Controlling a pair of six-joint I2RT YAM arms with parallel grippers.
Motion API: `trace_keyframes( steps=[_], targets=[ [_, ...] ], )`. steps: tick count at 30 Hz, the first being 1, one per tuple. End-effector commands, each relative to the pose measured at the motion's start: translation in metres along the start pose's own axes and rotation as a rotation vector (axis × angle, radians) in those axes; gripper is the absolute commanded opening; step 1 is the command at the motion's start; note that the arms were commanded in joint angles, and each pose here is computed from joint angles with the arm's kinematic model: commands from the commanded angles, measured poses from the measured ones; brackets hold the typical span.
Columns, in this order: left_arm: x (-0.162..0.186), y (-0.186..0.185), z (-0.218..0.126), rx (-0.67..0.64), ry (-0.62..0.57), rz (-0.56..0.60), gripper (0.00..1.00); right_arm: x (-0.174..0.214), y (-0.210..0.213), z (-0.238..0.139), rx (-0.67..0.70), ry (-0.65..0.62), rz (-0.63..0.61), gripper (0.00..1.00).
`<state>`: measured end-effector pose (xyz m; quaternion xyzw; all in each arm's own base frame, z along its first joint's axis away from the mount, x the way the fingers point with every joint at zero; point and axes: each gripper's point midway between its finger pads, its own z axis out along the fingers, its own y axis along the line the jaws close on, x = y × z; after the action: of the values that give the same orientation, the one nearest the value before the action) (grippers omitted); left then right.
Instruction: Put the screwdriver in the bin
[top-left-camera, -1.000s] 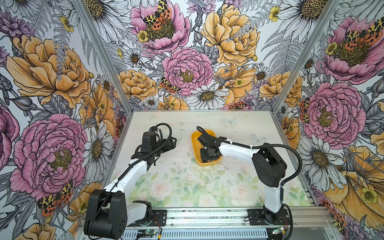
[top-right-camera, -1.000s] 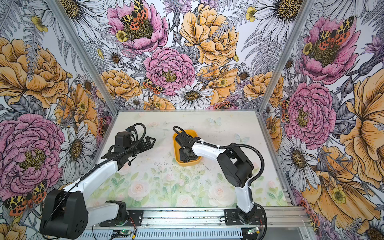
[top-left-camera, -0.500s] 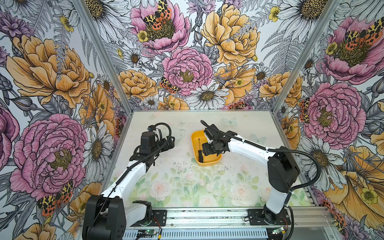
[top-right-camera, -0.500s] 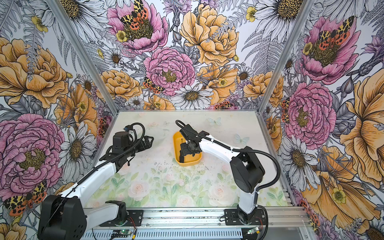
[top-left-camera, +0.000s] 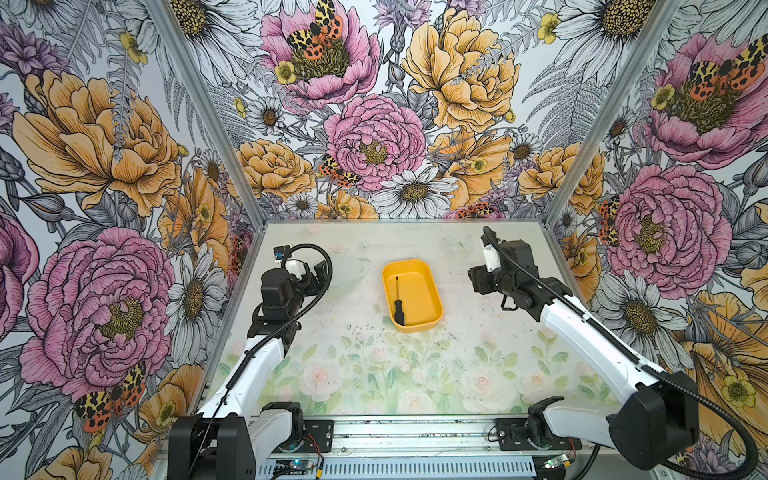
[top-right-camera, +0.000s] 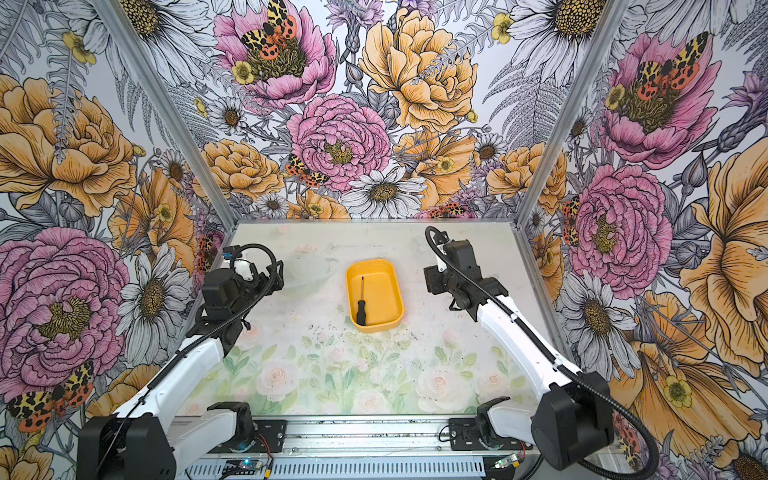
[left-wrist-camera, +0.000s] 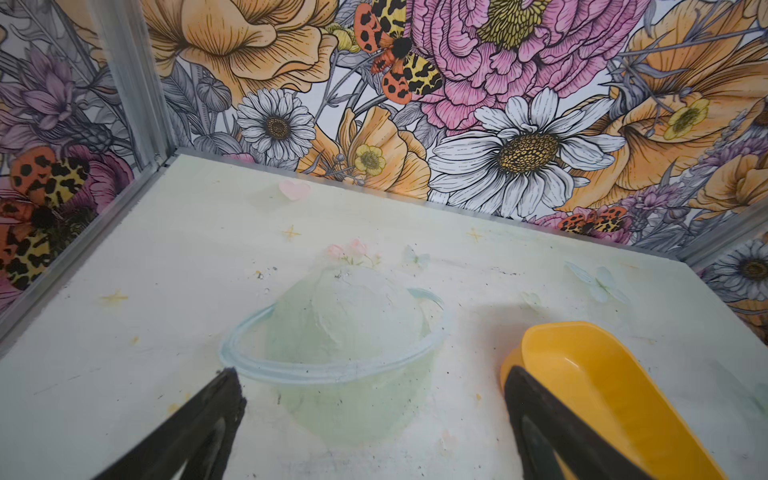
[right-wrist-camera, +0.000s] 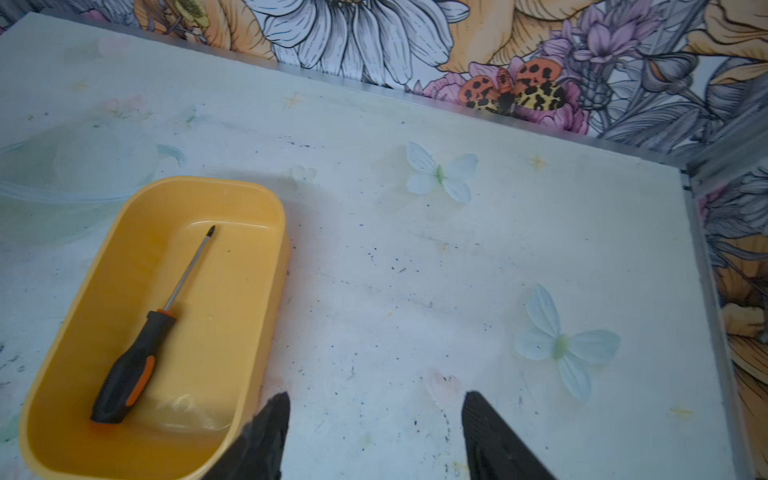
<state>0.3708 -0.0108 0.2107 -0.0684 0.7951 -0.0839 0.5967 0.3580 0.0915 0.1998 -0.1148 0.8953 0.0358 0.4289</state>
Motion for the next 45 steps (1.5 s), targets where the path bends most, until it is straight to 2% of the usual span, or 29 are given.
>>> trace_keyframes(
  steps=[1,7,14,16,31,37,39,44,45],
  targets=[
    [-0.019,0.017,-0.005,-0.068,-0.134,0.099,0.99,-0.03,-0.033,-0.009,0.067,-0.208,0.044,0.68],
    [-0.005,0.028,-0.001,-0.062,-0.203,0.138,0.99,-0.01,-0.078,0.001,0.192,-0.342,0.14,0.68],
    [0.012,0.03,0.015,-0.033,-0.216,0.136,0.99,0.026,-0.107,0.008,0.332,-0.434,0.151,0.68],
    [0.016,0.039,0.021,-0.065,-0.17,0.115,0.99,0.033,-0.111,0.01,0.35,-0.452,0.162,0.68],
    [0.046,0.049,0.036,-0.051,-0.161,0.091,0.99,0.063,-0.129,0.064,0.378,-0.39,0.209,0.67],
    [0.057,0.047,0.039,-0.025,-0.18,0.103,0.99,0.065,-0.131,0.065,0.387,-0.389,0.209,0.69],
    [0.058,0.045,0.04,-0.012,-0.171,0.107,0.99,0.065,-0.131,0.065,0.387,-0.388,0.21,0.72],
    [0.06,0.042,0.05,-0.015,-0.13,0.123,0.99,0.064,-0.13,0.065,0.388,-0.389,0.209,0.99],
    [0.06,0.041,0.052,-0.014,-0.116,0.128,0.99,0.064,-0.13,0.065,0.386,-0.388,0.208,0.99]
  ],
)
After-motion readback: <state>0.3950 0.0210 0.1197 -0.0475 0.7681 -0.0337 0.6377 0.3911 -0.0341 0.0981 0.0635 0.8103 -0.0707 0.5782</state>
